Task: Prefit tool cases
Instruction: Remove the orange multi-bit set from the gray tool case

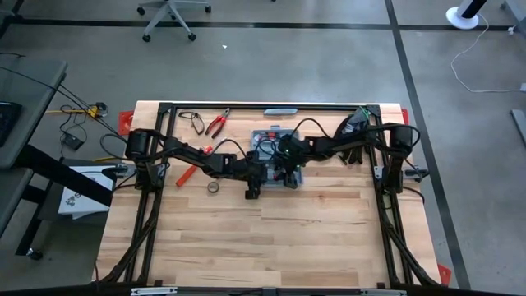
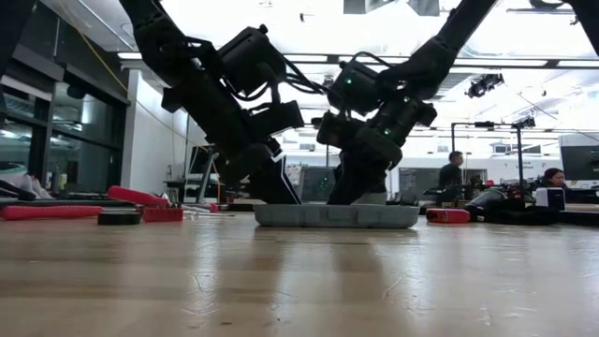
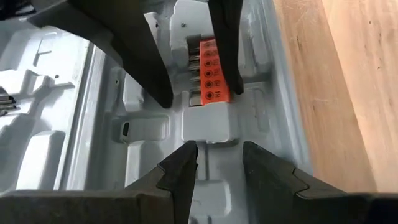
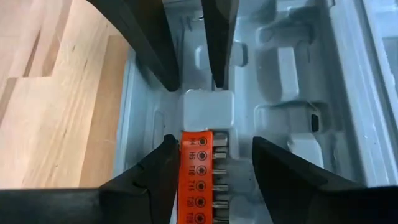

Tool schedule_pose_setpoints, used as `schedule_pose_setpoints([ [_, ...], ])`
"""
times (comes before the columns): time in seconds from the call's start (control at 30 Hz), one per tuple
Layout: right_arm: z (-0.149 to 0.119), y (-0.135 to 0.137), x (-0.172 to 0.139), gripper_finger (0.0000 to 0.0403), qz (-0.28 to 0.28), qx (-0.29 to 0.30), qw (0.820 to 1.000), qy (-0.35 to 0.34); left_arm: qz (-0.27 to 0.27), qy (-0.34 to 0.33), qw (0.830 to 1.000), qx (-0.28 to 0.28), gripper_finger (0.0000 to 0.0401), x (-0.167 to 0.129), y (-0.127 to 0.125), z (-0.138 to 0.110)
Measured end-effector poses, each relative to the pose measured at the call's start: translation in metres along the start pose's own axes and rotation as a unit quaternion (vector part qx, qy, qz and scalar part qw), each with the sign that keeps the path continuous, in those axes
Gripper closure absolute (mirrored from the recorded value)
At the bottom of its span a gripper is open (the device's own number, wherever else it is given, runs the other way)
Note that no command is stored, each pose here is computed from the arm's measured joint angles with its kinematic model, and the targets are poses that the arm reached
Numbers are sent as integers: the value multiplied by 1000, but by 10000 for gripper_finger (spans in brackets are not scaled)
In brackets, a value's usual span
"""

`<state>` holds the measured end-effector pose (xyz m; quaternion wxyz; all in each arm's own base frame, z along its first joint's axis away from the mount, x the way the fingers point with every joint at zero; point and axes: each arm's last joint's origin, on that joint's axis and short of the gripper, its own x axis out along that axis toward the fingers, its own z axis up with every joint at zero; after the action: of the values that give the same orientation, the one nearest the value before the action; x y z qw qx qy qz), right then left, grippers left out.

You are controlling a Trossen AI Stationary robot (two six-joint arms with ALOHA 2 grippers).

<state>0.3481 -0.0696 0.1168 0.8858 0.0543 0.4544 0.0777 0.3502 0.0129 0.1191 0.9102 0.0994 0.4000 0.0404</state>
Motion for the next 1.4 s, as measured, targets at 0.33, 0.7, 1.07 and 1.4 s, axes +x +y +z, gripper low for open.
schedule_pose_setpoints([
  [0.33, -4, 8, 3, 210, 28, -1, 999, 35, 0, 2, 1000, -20, 275, 14, 1, -7],
  [0.7, -8, 14, 5, 210, 24, 1, 998, 55, 4, -8, 1000, -27, 275, 16, 3, -6],
  [1.07, -8, 29, 11, 210, -50, -23, 996, 75, 13, -11, 999, -37, 275, 16, 4, -6],
  [1.4, -9, 29, 11, 242, -82, -3, 993, 83, 20, -11, 999, -42, 275, 16, 5, -6],
])
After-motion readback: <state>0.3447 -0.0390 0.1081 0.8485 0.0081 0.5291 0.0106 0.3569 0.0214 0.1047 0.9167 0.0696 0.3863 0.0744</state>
